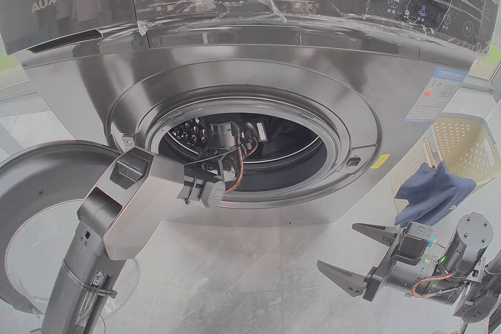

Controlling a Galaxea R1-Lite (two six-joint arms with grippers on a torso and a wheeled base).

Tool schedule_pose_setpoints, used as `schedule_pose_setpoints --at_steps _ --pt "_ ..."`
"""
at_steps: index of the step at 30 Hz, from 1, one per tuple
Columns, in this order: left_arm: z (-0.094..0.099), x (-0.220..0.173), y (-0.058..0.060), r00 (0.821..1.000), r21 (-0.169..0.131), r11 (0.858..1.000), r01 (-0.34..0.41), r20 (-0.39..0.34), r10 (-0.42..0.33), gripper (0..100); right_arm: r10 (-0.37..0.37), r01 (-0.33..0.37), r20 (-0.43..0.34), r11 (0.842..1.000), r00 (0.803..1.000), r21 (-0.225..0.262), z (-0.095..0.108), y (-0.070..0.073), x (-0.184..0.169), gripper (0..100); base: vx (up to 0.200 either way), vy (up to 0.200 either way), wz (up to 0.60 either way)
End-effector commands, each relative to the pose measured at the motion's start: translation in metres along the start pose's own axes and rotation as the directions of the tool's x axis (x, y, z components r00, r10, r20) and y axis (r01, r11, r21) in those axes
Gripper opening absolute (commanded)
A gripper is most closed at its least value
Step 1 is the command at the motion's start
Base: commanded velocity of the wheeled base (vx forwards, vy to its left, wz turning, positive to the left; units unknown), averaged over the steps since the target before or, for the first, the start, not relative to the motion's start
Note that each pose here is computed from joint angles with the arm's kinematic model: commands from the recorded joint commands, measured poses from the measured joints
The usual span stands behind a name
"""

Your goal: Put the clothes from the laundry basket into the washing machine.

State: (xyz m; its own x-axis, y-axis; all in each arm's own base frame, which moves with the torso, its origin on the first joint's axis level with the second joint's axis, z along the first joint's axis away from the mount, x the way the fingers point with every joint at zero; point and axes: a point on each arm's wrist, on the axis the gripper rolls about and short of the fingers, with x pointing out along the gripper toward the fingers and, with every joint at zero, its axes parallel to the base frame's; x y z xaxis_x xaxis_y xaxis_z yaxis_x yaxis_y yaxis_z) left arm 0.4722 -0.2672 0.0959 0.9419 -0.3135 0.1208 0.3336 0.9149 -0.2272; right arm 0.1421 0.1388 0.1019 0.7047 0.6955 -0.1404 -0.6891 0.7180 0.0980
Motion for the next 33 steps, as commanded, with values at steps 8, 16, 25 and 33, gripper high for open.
schedule_pose_setpoints --at_steps 8,16,25,33 --pt "0.06 -0.091 -0.038 0.991 0.008 0.998 0.07 -0.114 -0.068 100 -0.001 0.001 0.001 1.0 1.0 0.0 0.0 0.0 -0.001 100 0.0 0.0 0.0" --pt "0.036 -0.177 -0.062 0.939 0.036 0.983 0.182 -0.304 -0.162 100 -0.001 0.001 -0.013 1.0 1.0 0.001 -0.002 0.0 -0.003 100 0.0 0.0 0.0" --pt "0.014 -0.258 -0.047 0.886 0.094 0.96 0.262 -0.417 -0.201 100 0.001 -0.001 0.007 1.0 1.0 -0.008 0.003 0.001 -0.014 100 0.0 0.0 0.0" --pt "0.064 -0.322 -0.027 0.914 0.066 0.955 0.29 -0.314 -0.256 100 -0.083 0.083 0.06 0.997 0.995 0.0 0.015 -0.012 -0.03 100 0.0 0.0 0.0"
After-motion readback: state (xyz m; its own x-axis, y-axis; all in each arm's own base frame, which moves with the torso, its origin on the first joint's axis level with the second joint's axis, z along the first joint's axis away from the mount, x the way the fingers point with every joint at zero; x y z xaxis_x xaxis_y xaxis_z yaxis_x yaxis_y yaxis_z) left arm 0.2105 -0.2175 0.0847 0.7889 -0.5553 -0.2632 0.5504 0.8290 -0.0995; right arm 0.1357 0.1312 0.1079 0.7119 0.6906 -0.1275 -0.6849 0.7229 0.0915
